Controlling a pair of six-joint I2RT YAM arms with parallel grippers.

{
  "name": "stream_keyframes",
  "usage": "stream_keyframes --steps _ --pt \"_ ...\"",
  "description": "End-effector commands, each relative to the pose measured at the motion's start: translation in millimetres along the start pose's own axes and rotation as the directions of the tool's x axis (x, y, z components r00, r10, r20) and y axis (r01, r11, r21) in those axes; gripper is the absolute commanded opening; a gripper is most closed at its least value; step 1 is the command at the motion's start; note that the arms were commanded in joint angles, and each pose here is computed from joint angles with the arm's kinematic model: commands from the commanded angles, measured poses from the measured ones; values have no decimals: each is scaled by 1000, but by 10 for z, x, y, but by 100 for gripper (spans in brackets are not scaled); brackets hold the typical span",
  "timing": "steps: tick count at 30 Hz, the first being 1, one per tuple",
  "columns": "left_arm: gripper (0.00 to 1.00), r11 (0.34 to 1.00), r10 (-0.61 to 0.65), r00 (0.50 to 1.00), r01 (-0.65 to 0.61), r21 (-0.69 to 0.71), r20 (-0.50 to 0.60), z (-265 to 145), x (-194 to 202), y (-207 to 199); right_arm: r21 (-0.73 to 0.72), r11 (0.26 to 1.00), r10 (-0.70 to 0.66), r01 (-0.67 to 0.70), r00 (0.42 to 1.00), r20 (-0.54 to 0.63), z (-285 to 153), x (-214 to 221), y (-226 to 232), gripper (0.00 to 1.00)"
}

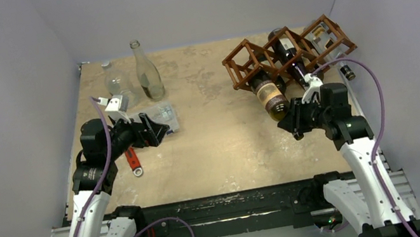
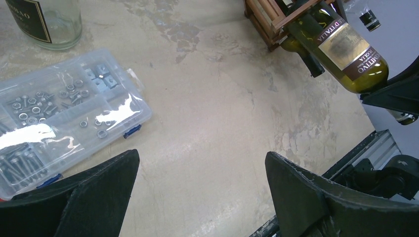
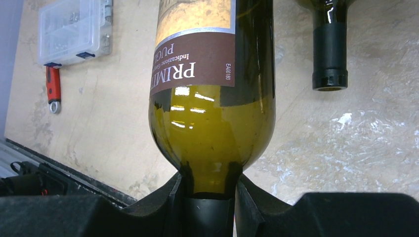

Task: Take the wine bottle off the wine rack
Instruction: Pick up the wine bottle from the wine rack, then adjust the wine bottle.

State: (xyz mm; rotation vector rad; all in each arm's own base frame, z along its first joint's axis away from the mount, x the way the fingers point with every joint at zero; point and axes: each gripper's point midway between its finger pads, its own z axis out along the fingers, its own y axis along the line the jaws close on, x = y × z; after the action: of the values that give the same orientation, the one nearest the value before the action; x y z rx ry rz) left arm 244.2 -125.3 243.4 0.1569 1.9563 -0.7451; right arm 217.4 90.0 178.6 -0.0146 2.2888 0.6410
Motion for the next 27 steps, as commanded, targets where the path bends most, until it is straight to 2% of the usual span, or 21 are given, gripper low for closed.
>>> stream_keyframes --steps 1,27 --pt "100 999 40 999 -41 14 34 -25 -98 -49 -100 985 -122 141 976 178 -269 -482 358 0" --pt "100 999 43 999 -44 14 27 -13 -86 -39 -112 984 -129 138 988 79 -478 -223 399 0"
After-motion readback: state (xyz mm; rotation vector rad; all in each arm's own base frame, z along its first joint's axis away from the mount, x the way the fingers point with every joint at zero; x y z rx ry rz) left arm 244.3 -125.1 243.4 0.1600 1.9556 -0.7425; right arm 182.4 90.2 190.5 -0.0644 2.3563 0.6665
